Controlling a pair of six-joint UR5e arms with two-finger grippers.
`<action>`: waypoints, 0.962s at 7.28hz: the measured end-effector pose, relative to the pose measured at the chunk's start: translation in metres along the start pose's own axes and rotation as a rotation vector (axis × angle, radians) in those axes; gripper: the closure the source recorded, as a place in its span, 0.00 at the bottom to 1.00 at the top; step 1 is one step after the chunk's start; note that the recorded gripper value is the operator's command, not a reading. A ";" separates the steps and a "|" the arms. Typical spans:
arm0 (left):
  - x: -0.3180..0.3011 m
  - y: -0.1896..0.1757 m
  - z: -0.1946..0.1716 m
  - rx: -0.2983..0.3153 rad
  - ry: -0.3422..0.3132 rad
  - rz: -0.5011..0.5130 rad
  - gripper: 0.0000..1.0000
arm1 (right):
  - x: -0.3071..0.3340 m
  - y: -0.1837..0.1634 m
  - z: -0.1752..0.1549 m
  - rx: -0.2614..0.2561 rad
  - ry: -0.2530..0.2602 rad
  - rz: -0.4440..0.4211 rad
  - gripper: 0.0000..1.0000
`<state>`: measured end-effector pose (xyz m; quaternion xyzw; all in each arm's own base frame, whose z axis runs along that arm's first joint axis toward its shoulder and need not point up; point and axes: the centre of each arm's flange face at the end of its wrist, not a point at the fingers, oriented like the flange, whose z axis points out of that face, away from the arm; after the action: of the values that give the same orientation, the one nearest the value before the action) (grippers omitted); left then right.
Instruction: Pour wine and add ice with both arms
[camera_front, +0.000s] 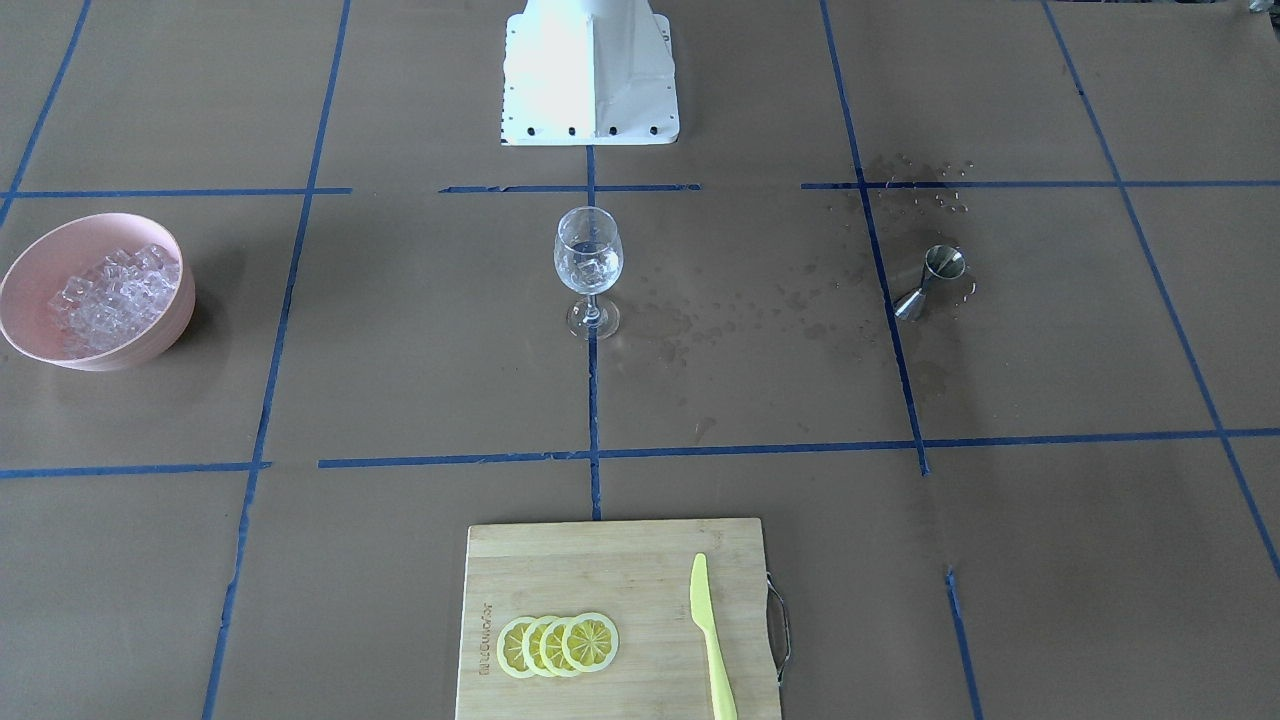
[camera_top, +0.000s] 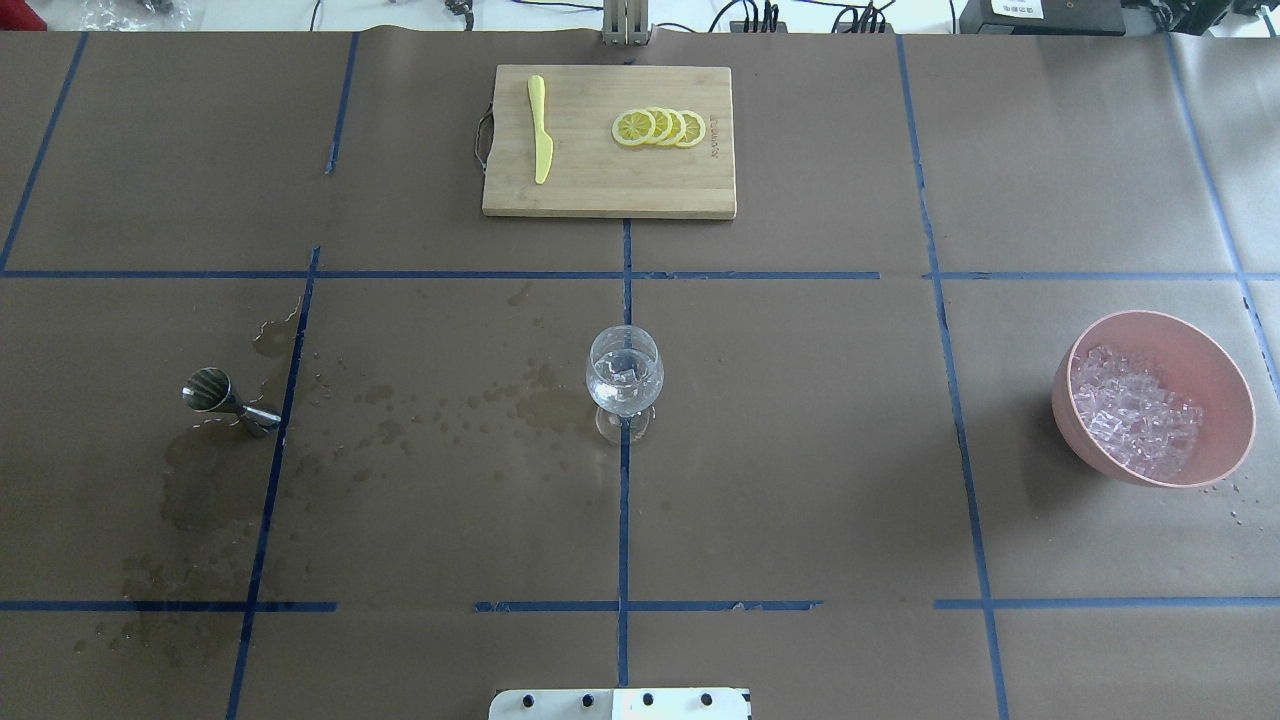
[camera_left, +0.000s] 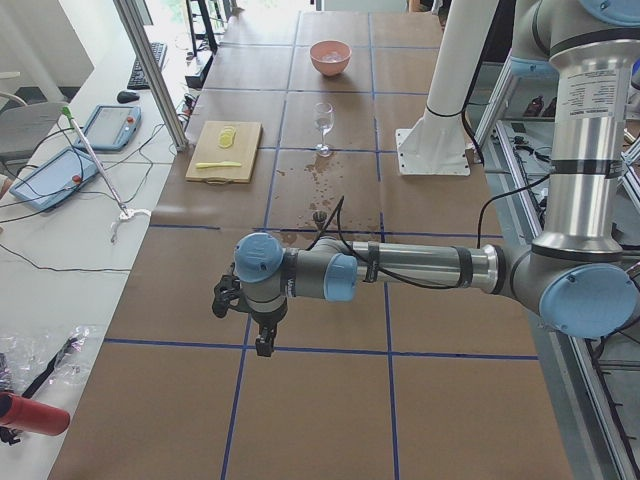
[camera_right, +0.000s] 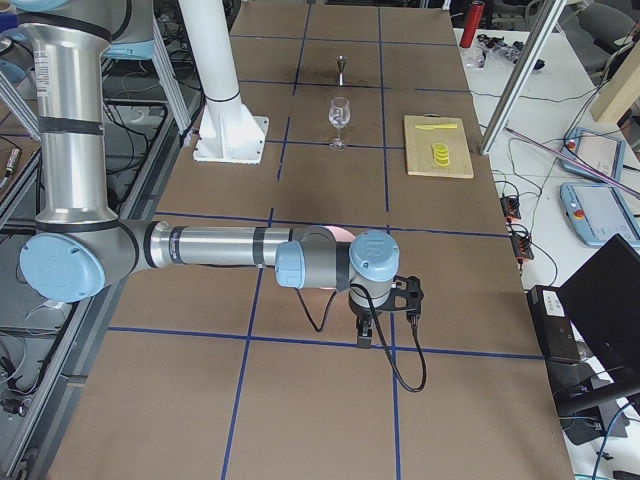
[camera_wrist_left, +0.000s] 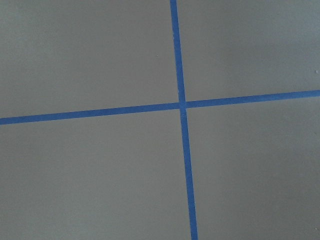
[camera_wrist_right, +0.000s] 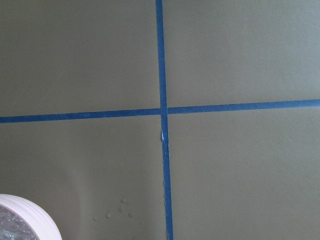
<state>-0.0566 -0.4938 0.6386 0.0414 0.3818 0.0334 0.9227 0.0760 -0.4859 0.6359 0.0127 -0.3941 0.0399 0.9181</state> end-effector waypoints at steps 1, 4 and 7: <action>0.000 0.000 0.000 0.000 -0.001 0.003 0.00 | 0.000 0.000 0.000 0.000 0.000 0.000 0.00; 0.004 -0.003 -0.005 0.036 -0.001 0.039 0.00 | -0.001 0.000 -0.001 0.002 0.000 -0.001 0.00; 0.007 -0.003 -0.009 0.054 -0.002 0.057 0.00 | -0.003 -0.002 -0.003 0.006 -0.001 -0.005 0.00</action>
<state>-0.0579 -0.4954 0.6266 0.0771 0.3804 0.0495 0.9203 0.0760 -0.4884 0.6320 0.0163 -0.3943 0.0386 0.9180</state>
